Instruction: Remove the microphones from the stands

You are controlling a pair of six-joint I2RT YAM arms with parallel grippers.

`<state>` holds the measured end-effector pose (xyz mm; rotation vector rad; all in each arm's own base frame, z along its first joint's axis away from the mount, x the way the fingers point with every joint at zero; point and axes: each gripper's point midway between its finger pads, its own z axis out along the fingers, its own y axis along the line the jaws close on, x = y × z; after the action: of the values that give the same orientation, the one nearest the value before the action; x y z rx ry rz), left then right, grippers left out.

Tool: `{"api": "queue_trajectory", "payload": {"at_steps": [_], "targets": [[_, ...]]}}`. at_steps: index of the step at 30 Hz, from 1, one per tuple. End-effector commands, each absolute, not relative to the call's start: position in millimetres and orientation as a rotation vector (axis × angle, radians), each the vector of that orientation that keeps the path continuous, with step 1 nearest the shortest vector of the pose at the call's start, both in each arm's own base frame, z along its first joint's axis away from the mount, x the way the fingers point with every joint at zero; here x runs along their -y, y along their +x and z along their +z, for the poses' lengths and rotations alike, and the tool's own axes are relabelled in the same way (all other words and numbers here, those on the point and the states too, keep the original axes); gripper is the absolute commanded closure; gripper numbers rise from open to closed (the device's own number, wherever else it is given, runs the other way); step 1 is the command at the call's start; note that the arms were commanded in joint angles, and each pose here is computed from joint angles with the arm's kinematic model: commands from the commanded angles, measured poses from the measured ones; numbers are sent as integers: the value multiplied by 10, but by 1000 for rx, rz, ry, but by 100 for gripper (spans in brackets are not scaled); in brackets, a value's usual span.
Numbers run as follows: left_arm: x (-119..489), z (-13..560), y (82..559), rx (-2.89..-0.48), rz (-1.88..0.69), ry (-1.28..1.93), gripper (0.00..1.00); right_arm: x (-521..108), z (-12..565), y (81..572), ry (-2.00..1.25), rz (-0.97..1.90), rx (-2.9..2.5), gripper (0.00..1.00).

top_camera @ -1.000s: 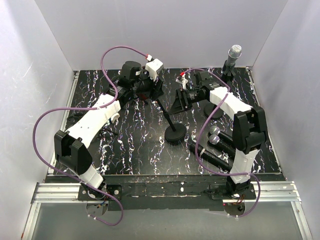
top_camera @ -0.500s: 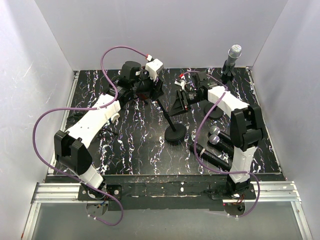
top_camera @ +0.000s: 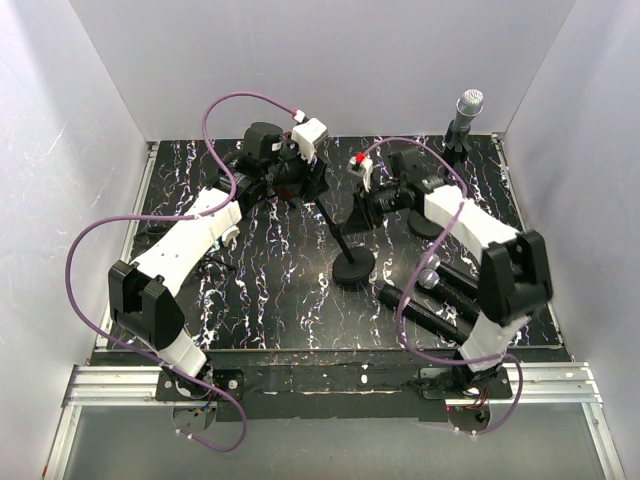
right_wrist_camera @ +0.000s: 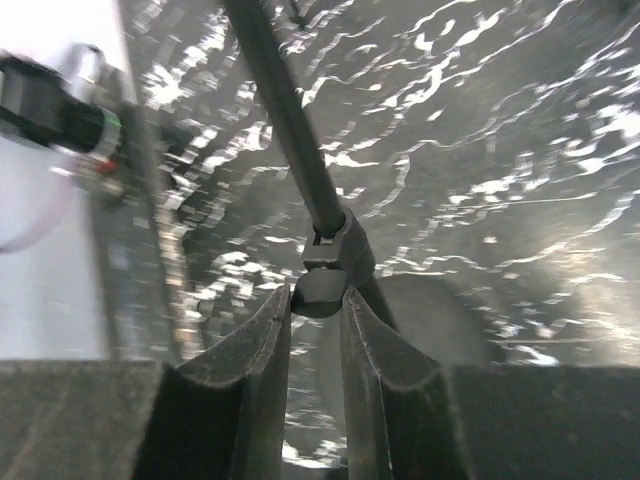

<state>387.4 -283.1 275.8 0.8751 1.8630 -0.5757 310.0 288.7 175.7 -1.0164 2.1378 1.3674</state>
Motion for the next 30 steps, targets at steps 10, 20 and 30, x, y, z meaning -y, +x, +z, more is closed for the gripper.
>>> {"api": "queue_trajectory", "payload": {"at_steps": [10,20,30], "targets": [[2920,2944,3736,-1841,-662,870,51,-2991,2501,3181,-1584,116,-565,99],[2937,2939,3746,-1845,-670,869,51,-2889,2606,3219,-1464,-82,-448,73],[2930,2956,3752,-1843,-663,869,50,-2682,2505,3236,-1244,386,-1190,27]]}}
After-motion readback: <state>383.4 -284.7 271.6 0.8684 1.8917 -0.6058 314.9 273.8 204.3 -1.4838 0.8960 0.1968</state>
